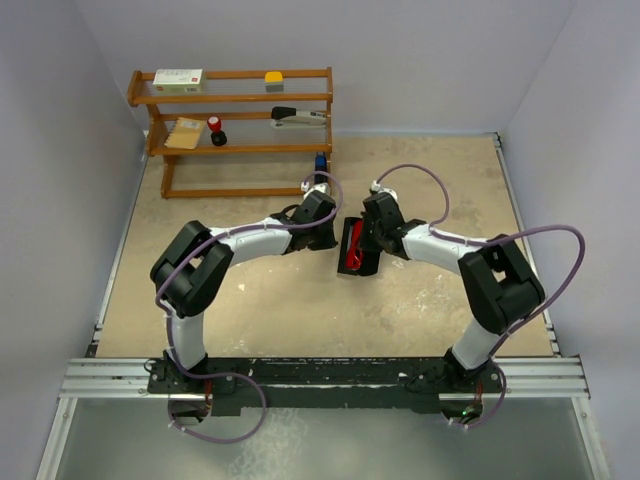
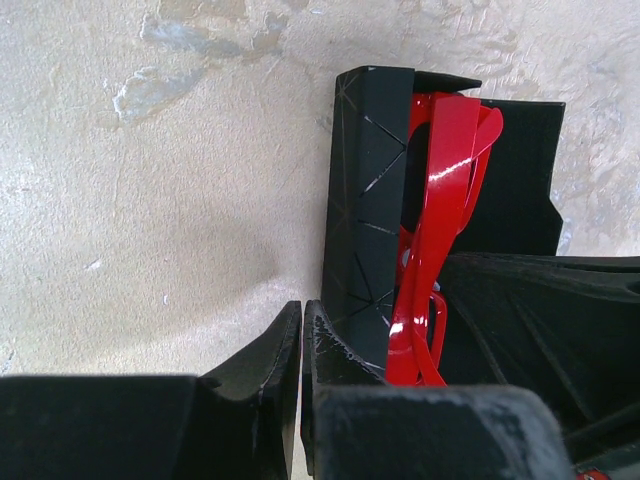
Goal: Organize the sunglasses
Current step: Adjust the sunglasses in the sunglasses case.
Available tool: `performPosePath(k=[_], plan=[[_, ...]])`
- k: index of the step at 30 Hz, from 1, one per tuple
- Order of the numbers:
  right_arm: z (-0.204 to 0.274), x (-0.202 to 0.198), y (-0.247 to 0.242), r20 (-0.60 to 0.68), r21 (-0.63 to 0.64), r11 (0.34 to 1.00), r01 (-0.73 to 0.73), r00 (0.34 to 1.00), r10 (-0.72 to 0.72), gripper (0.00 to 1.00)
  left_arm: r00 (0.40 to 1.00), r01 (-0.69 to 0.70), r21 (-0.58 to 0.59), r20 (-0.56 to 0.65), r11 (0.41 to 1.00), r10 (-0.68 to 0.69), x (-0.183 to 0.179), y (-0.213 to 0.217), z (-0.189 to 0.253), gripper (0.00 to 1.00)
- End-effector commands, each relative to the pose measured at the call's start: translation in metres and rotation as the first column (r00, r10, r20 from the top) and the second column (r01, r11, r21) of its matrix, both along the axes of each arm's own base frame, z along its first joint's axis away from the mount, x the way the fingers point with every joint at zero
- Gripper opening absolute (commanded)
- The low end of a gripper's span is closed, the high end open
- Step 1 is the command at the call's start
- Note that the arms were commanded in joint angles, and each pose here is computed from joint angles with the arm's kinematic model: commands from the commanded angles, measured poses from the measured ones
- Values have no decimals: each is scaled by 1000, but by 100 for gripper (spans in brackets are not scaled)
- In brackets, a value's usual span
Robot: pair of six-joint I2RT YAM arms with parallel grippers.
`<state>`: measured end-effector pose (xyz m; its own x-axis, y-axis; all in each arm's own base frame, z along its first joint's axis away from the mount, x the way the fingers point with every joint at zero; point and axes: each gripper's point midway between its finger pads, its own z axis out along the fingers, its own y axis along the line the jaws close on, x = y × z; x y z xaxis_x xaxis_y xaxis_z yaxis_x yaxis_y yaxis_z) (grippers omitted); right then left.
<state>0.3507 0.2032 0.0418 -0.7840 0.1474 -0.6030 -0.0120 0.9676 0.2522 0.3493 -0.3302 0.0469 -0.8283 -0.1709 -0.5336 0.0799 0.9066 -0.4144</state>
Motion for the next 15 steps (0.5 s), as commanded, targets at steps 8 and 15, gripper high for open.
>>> performPosePath(k=[8,15], plan=[[-3,18,17,23,40,999,-23,999,22,0,999,3,-57,41,998,0,7,-13,19,0],[-4,23,24,30,57,998,-37,999,35,0,999,5,-52,38,999,-3,6,-13,18,0]])
